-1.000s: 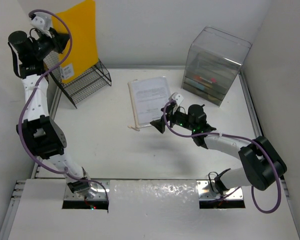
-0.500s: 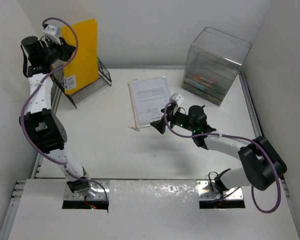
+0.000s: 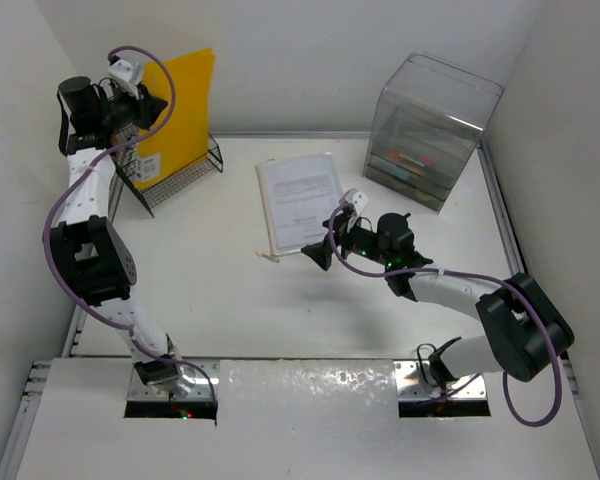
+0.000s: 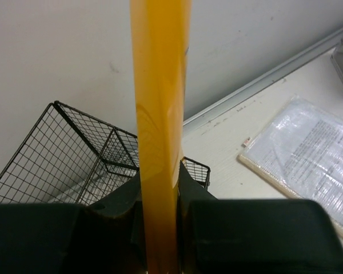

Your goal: Organize the desk

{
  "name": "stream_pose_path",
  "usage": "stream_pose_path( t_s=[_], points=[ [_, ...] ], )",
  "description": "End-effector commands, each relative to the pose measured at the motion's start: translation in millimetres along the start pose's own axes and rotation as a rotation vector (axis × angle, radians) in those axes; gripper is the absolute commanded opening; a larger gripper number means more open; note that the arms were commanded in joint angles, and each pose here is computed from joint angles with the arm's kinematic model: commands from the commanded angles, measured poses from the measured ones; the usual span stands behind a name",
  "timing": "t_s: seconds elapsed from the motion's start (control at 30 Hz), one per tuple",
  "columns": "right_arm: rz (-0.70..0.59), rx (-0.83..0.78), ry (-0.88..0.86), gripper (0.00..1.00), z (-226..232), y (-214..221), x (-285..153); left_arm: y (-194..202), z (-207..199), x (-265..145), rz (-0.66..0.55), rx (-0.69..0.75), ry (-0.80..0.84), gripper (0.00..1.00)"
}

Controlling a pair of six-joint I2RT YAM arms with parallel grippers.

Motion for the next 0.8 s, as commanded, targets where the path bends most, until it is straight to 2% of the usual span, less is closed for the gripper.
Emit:
stream_pose_path(
  t_s=[0.0,0.27,0.57,0.77],
  points=[
    [-0.059,-0.034,-0.036,0.99,6.6,-13.2,-2.3,34.2,-21.1,0.9,0.092,-0.068,0.122,0.0],
    [-0.053,-0.043,-0.035,0.99,8.3,-15.3,-5.0,41.4,-48.9,-10.1,0.057,-0.089,0.274,0.0],
    [-0.055,-0.06,-0.036,0.99,11.3,-21.1,-7.8,58.0,-75.4,-23.5,0.072,-0.104,0.401,0.0],
    [-0.059,-0.067,-0.033,0.99,12.4,-24.1,-10.0,61.8,-69.1,-20.5,0.107,-0.093,0.35,0.0]
  ],
)
Point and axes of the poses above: each gripper's point midway between its finger pads, its own x axis out along the fingers, its own z axis along the line the jaws close on, y = z × x, the point moved 9 cm from there along -x, back along the fingers, and after that the axes turned 10 degrees about x, right-handed, at the moved point
